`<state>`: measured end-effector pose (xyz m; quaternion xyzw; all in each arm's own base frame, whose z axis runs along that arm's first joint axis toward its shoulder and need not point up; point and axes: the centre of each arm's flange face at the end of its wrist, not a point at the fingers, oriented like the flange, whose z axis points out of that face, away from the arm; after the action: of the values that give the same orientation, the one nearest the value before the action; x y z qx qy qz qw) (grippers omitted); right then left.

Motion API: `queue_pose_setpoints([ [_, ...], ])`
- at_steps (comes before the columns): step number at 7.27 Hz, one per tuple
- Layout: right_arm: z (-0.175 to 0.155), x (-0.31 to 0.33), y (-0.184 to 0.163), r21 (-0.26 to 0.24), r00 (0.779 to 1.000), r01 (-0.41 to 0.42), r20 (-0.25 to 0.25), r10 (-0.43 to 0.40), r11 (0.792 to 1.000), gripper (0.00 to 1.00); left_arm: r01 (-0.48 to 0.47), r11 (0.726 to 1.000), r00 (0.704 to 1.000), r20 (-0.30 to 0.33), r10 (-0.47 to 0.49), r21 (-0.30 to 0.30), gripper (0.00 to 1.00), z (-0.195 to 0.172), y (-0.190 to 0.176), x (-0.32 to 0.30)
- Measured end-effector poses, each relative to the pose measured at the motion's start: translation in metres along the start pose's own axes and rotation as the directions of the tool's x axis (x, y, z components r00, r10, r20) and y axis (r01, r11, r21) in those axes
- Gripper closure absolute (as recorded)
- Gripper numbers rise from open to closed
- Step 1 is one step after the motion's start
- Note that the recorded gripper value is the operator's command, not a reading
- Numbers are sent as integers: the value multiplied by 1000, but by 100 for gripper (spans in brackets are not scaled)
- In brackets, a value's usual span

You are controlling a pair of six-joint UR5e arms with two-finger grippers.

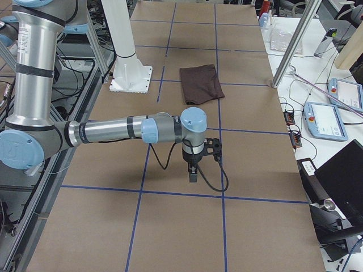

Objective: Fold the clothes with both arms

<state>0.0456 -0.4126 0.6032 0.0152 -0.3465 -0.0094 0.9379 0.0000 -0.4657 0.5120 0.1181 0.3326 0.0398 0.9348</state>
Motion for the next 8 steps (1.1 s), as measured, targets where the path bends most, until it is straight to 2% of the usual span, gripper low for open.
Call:
queue_pose_setpoints([
  [2,10,20,31,-30,998,-60,22,61,998,0,64,994,993,-93,-72,-88,0,21,47,-50],
  [4,13,22,37,-39,996,-76,37,77,996,0,106,985,986,-110,-121,-133,0,33,78,-71],
  [8,11,20,36,-35,996,-73,45,75,997,0,67,980,989,-113,-90,-189,0,44,107,-85],
])
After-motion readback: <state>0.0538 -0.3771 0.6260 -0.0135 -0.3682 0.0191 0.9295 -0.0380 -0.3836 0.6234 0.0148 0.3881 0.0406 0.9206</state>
